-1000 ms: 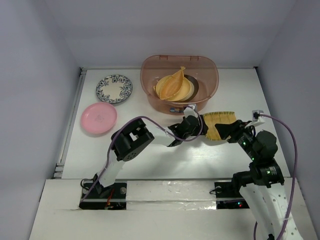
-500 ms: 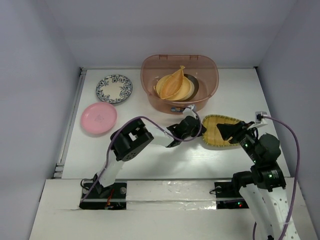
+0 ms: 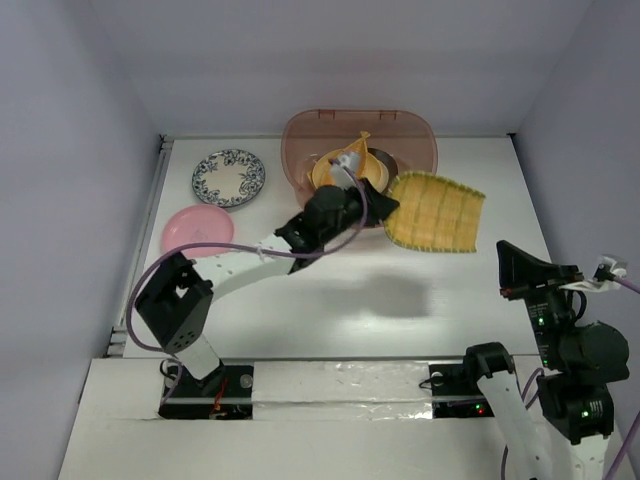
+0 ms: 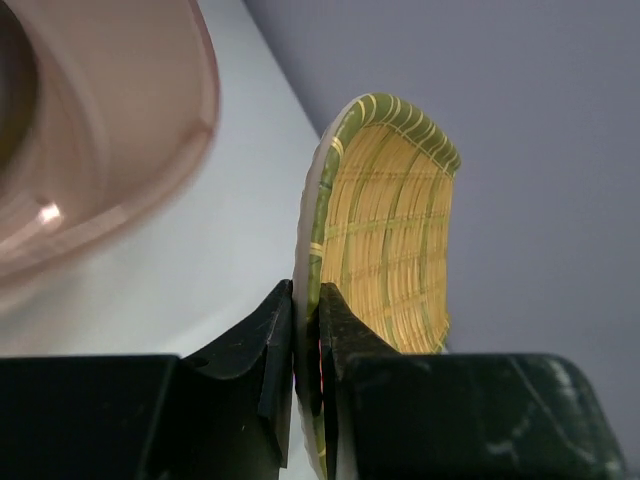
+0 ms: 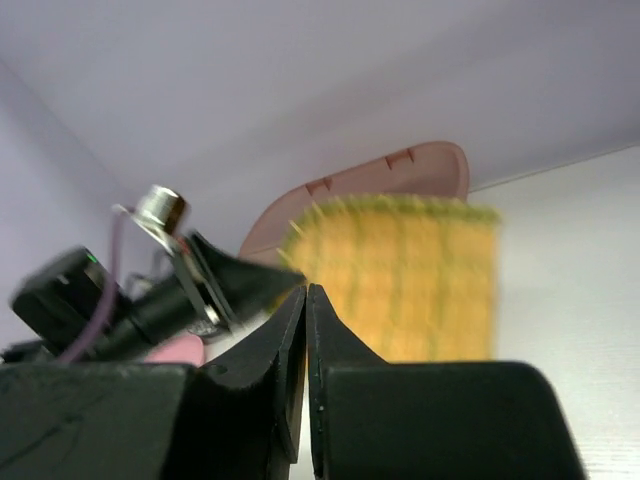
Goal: Place the plates into the plastic bin on the countertop
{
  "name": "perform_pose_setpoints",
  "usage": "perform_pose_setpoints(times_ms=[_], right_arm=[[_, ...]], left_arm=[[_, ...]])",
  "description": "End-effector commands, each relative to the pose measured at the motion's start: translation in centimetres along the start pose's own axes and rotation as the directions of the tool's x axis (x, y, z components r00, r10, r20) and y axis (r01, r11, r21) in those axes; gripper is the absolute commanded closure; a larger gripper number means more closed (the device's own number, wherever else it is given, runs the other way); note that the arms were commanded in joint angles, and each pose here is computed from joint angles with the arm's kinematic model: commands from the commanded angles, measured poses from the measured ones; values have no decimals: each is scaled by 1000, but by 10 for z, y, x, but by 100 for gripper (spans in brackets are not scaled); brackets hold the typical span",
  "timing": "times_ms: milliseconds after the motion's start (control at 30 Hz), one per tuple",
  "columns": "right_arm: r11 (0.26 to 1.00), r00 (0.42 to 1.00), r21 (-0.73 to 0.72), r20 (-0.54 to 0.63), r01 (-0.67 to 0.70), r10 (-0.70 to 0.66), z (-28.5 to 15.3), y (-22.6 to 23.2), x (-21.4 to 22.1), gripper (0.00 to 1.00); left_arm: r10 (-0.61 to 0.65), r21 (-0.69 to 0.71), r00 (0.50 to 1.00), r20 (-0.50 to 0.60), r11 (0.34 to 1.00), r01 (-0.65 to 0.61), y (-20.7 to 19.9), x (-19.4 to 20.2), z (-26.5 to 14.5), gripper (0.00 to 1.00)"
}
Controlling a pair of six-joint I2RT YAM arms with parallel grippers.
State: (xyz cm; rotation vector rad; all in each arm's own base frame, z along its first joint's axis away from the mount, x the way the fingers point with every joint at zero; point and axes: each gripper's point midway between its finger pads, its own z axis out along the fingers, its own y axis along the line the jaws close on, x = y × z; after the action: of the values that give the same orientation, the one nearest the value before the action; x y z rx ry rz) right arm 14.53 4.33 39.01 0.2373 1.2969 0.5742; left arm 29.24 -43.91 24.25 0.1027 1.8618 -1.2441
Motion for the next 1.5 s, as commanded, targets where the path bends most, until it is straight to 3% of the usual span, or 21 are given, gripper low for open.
perform_pose_setpoints(times_ms=[0, 267, 400, 467, 667, 733, 767, 900, 967, 1100, 1133, 1200, 1233, 1300, 1333, 1367, 1433, 1467], right_arm=[[999, 999, 47, -49, 21, -19, 6, -15, 18, 91], [999, 980, -27, -196, 26, -31, 16, -11, 57, 84], [999, 971, -49, -240, 16, -28, 19, -9, 69, 82], [999, 968, -52, -250, 13, -25, 19, -9, 72, 82], [998, 966, -56, -258, 12, -26, 19, -9, 74, 81], [998, 965, -57, -262, 5, -20, 20, -9, 77, 81], [998, 965, -62, -262, 1, -18, 21, -8, 77, 81], [998, 957, -67, -289, -7, -12, 24, -8, 83, 81], [998, 955, -66, -297, -7, -13, 25, -8, 85, 81], [997, 959, -75, -283, -25, 3, 22, -5, 83, 81], [996, 959, -82, -284, -32, 8, 21, -4, 84, 81], [996, 955, -79, -297, -39, 14, 20, -7, 91, 82], [995, 952, -88, -304, -44, 15, 19, -6, 93, 86], [994, 948, -94, -319, -51, 19, 20, -6, 99, 98], [994, 943, -97, -332, -53, 18, 20, -7, 104, 100], [993, 943, -105, -331, -55, 17, 21, -7, 105, 100], [992, 938, -109, -347, -56, 15, 21, -7, 110, 100], [991, 937, -118, -348, -59, 14, 22, -6, 111, 100]], left_arm=[[-12, 67, 978, 208, 998, -2, -8, -103, -14, 100], [10, -184, 940, 340, 981, 56, 102, -200, -7, 100], [16, -276, 942, 334, 958, 81, 148, -212, 8, 100], [29, -292, 941, 338, 954, 75, 152, -226, 16, 100], [40, -408, 956, 292, 909, 87, 198, -216, 29, 100], [44, -425, 956, 289, 901, 86, 204, -214, 29, 91], [50, -430, 957, 286, 899, 82, 206, -212, 28, 77], [68, -450, 954, 292, 890, 74, 209, -217, 20, 56], [91, -456, 945, 314, 888, 65, 201, -226, 10, 46], [155, -468, 919, 362, 883, 35, 186, -236, -23, 36], [189, -457, 891, 412, 889, 22, 166, -253, -40, 35], [206, -491, 885, 417, 871, 29, 174, -248, -61, 34], [220, -484, 862, 456, 874, 34, 159, -257, -80, 34], [217, -530, 865, 452, 846, 64, 181, -238, -106, 37], [226, -523, 833, 504, 848, 86, 171, -246, -129, 38], [201, -560, 848, 490, 818, 130, 195, -219, -144, 39], [183, -593, 822, 540, 775, 217, 214, -207, -180, 41], [167, -556, 766, 621, 783, 280, 203, -212, -207, 43]])
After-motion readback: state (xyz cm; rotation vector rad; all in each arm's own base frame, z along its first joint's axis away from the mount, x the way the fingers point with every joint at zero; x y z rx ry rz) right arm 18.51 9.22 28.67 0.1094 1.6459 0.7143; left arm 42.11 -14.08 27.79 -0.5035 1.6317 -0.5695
